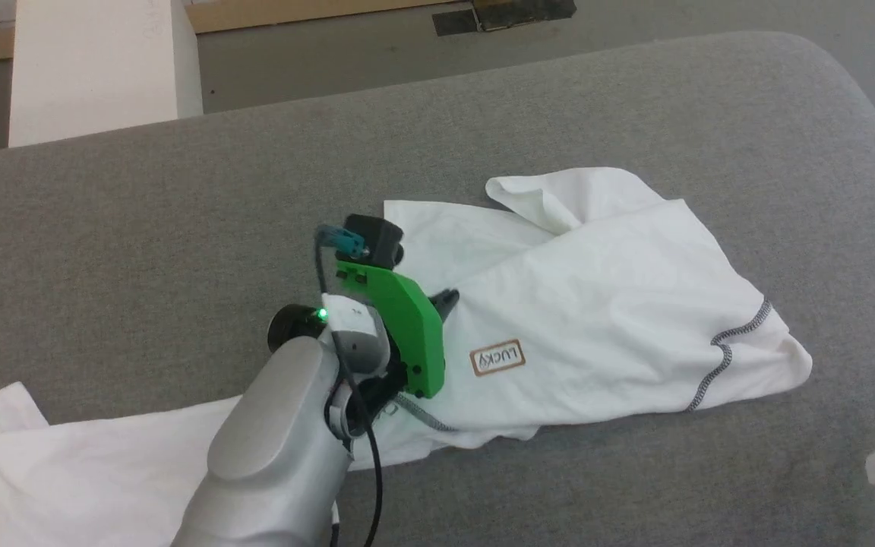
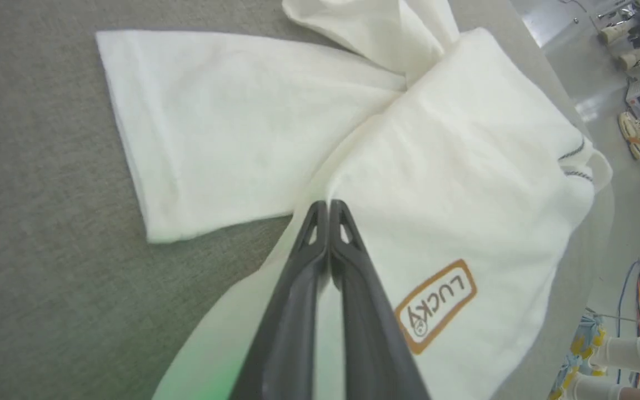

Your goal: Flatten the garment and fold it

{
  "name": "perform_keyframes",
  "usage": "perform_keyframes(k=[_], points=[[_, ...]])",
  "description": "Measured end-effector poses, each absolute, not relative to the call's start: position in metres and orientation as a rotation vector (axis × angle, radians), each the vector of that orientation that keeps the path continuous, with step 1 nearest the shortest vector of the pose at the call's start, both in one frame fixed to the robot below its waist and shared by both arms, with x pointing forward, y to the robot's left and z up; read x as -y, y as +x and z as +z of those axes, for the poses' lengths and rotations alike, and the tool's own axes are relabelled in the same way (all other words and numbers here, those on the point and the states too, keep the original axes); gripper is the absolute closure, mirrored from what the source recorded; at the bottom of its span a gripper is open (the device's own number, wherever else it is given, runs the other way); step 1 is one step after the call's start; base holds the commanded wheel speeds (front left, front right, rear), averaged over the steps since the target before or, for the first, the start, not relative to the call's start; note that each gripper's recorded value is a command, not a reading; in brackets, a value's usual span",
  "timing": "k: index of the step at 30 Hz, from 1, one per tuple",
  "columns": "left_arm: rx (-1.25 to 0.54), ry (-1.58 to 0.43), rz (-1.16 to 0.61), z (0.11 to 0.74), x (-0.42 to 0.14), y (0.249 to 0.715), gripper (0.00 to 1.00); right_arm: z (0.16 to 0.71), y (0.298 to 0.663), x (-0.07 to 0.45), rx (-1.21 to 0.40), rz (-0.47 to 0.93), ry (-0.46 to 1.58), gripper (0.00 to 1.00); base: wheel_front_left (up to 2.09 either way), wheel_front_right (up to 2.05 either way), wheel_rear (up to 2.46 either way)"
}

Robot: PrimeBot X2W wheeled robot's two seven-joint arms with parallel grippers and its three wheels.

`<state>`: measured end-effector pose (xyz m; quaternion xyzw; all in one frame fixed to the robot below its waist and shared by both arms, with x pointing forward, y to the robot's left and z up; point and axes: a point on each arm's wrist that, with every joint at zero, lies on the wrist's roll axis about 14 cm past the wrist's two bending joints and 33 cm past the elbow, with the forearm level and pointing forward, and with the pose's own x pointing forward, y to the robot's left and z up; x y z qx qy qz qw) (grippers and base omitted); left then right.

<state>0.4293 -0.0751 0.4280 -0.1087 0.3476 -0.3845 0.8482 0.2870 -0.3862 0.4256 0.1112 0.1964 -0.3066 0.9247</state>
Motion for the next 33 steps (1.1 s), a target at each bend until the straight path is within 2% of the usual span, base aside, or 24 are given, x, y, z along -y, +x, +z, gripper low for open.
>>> perform_keyframes(k=[3, 6, 9, 12, 14, 15, 16, 18, 20, 23, 26, 33], points=[[-0.592, -0.330, -0.717, 0.457, 0.061, 0.456, 1.00, 0.427, 0.293, 0.382, -0.396, -0.609, 0.229, 0.00, 0.00, 0.00, 0.00], [-0.434, -0.384, -0.557, 0.486, 0.024, 0.488, 1.00, 0.432, 0.303, 0.373, -0.379, -0.570, 0.226, 0.00, 0.00, 0.00, 0.00], [-0.302, -0.397, -0.306, 0.503, -0.049, 0.516, 1.00, 0.439, 0.318, 0.360, -0.359, -0.513, 0.218, 0.00, 0.00, 0.00, 0.00], [-0.274, -0.394, -0.097, 0.498, -0.114, 0.522, 1.00, 0.446, 0.330, 0.347, -0.343, -0.462, 0.214, 0.00, 0.00, 0.00, 0.00], [-0.302, -0.398, -0.021, 0.486, -0.137, 0.516, 1.00, 0.448, 0.336, 0.339, -0.341, -0.434, 0.212, 0.00, 0.00, 0.00, 0.00], [-0.328, -0.404, -0.004, 0.478, -0.144, 0.510, 0.76, 0.450, 0.340, 0.335, -0.340, -0.417, 0.211, 0.00, 0.00, 0.00, 0.00], [-0.350, -0.433, 0.006, 0.470, -0.146, 0.504, 0.00, 0.451, 0.344, 0.329, -0.339, -0.398, 0.210, 0.00, 0.00, 0.00, 0.00], [-0.369, -0.455, -0.003, 0.465, -0.144, 0.496, 0.00, 0.452, 0.348, 0.322, -0.339, -0.374, 0.208, 0.00, 0.00, 0.00, 0.00], [-0.301, -0.474, -0.013, 0.477, -0.145, 0.497, 0.00, 0.453, 0.352, 0.315, -0.341, -0.348, 0.206, 0.00, 0.00, 0.00, 0.00], [-0.061, -0.435, -0.034, 0.524, -0.157, 0.498, 0.00, 0.460, 0.360, 0.302, -0.323, -0.302, 0.202, 0.00, 0.00, 0.00, 0.00], [0.081, -0.346, -0.019, 0.539, -0.173, 0.480, 0.00, 0.462, 0.363, 0.291, -0.321, -0.267, 0.198, 0.00, 0.00, 0.00, 0.00], [0.030, -0.272, 0.105, 0.496, -0.208, 0.411, 0.00, 0.448, 0.370, 0.255, -0.392, -0.157, 0.198, 0.00, 0.00, 0.00, 0.00]])
